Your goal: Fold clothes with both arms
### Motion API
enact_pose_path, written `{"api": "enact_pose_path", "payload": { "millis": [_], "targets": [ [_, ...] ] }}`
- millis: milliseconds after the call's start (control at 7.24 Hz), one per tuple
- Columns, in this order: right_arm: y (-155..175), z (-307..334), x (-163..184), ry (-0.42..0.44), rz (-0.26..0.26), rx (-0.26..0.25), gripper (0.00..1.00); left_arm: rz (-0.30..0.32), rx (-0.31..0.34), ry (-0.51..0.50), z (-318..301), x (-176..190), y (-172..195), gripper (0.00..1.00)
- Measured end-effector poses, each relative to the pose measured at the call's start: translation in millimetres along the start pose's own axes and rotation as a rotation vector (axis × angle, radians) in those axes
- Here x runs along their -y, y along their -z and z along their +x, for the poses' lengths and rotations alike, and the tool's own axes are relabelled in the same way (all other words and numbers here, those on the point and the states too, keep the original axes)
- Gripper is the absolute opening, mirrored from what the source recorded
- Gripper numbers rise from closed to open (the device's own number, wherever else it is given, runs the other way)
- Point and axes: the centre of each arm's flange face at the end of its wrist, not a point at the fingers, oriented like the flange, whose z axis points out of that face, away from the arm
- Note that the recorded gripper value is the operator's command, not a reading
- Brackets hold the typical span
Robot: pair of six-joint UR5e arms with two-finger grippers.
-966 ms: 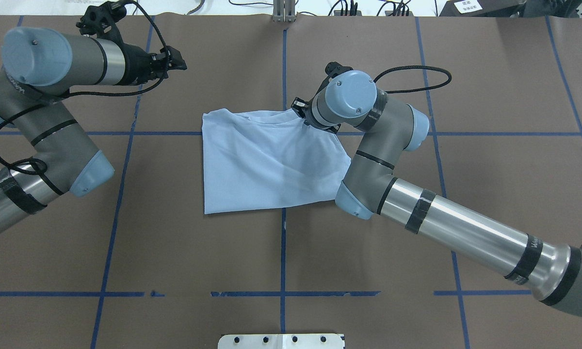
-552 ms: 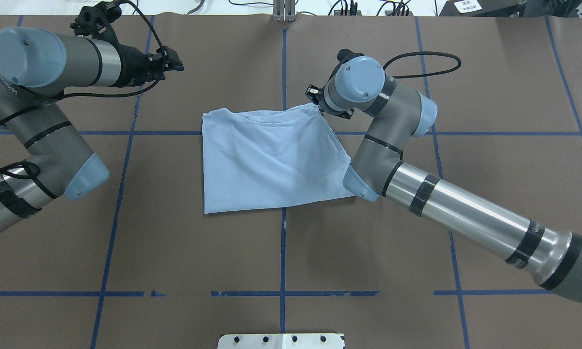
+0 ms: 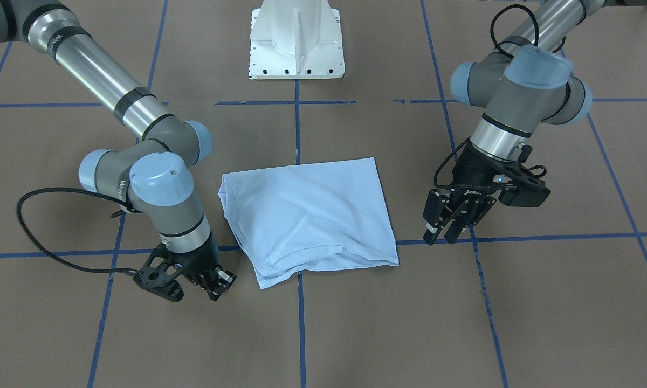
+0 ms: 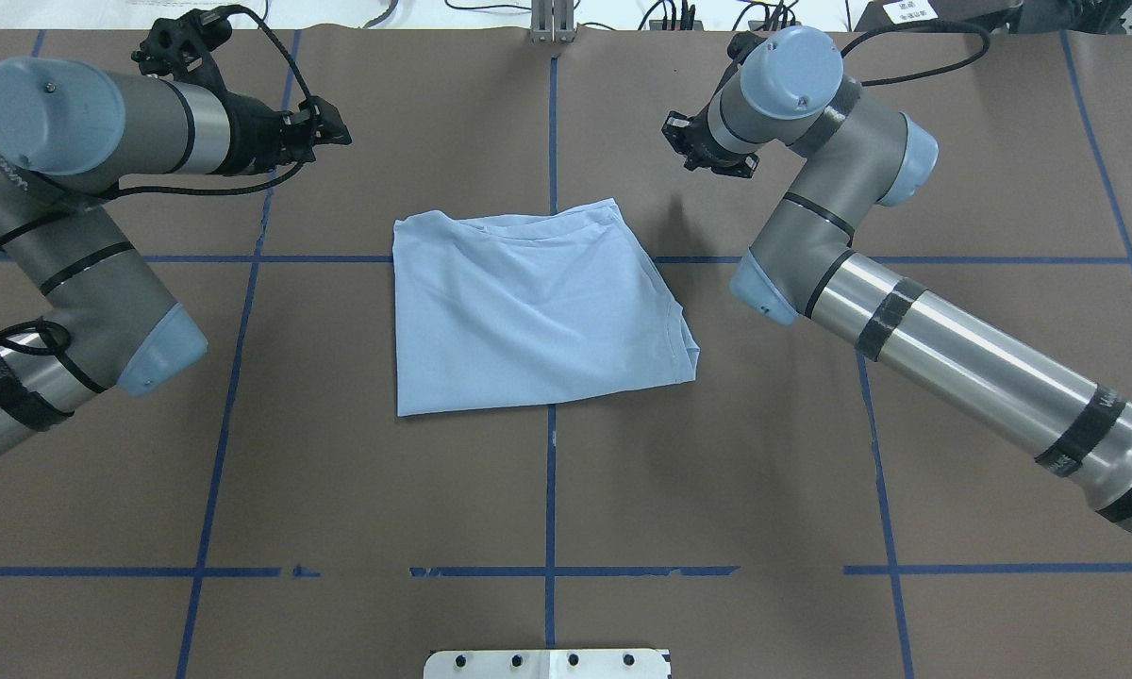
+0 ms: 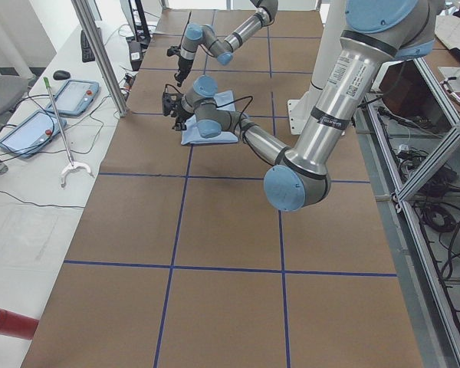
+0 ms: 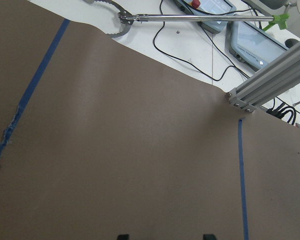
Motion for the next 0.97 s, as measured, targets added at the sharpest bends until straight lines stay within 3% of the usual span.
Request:
{"api": "enact_pose_path", "payload": {
  "millis": [138,276,414,690,966],
  "targets": [
    [12.5,22.7,18.0,0.01,-0.023,0.006,0.18,-0.01,0.011,-0.029,-12.7,2.7,1.7,0.57],
    [31.6,55.9,50.1,0.04,-0.05,0.011,0.22,-0.015,0.024,-0.078,-28.5,15.8,8.0,0.57],
    [56.5,94.5,89.7,0.079,-0.067,0.019,0.24,-0.02,0.043,-0.139,-53.1,41.3,21.7,0.57],
    [121.3,179.0,182.0,0.157,-0.094,0.024,0.24,-0.032,0.089,-0.295,-125.3,127.5,78.4,0.56],
    [165.6,216.7,242.1,0.264,-0.115,-0.041,0.23,-0.043,0.174,-0.43,-199.4,211.8,133.0,0.54]
  ]
}}
